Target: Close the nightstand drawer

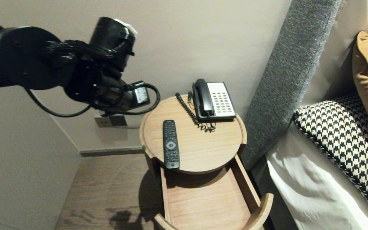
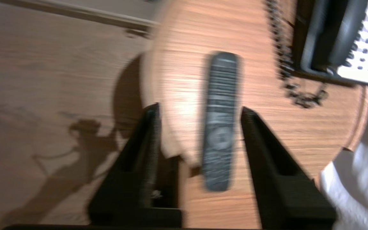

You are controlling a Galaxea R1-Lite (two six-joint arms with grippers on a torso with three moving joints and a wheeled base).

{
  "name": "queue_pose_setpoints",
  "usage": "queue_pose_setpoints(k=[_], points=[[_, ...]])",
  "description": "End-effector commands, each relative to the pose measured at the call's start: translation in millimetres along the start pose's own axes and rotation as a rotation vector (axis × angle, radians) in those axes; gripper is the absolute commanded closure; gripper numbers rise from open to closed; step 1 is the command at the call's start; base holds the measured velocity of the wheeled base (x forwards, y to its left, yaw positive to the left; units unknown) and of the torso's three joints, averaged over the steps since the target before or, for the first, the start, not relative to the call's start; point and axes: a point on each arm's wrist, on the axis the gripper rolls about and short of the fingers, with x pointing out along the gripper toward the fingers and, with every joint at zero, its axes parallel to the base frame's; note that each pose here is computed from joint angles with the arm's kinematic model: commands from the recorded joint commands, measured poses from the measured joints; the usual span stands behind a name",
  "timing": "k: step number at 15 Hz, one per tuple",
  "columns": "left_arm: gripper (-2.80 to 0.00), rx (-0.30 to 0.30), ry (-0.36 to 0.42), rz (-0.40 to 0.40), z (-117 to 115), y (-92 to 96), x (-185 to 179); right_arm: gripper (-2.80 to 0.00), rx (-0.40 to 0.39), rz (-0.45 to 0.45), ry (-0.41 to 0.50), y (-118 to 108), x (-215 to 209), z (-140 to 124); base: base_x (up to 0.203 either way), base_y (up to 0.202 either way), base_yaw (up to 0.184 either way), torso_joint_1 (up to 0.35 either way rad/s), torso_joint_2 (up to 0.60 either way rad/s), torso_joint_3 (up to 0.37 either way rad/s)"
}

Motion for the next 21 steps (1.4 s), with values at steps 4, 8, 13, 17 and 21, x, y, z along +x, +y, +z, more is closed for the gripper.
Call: queue_pose_setpoints(k=[4,8,13,17,21], points=[[0.0,-0.064,-0.117,0.111,9,105.9,-90,0.0,0.0,0.002,0.039,0,2,-11,0.0,0.0,0.0,0.0,0.0,0.0],[0.0,0.022,-0.194,0.217,-11,153.1,-129,0.0,0.0,0.001,0.039,0,2,-11,0.0,0.0,0.0,0.0,0.0,0.0],[0.0,0.09,-0.297,0.235,-56,177.6,-177,0.0,0.0,0.002,0.04,0,2,-11,0.0,0.0,0.0,0.0,0.0,0.0],[0.0,0.067,-0.299,0.331,-108,200.8,-190,0.0,0.0,0.002,0.039,0,2,-11,0.0,0.0,0.0,0.0,0.0,0.0],[0.0,0.026,-0.295,0.418,-146,215.7,-191,0.0,0.0,0.002,0.038,0,2,-11,0.0,0.0,0.0,0.0,0.0,0.0]])
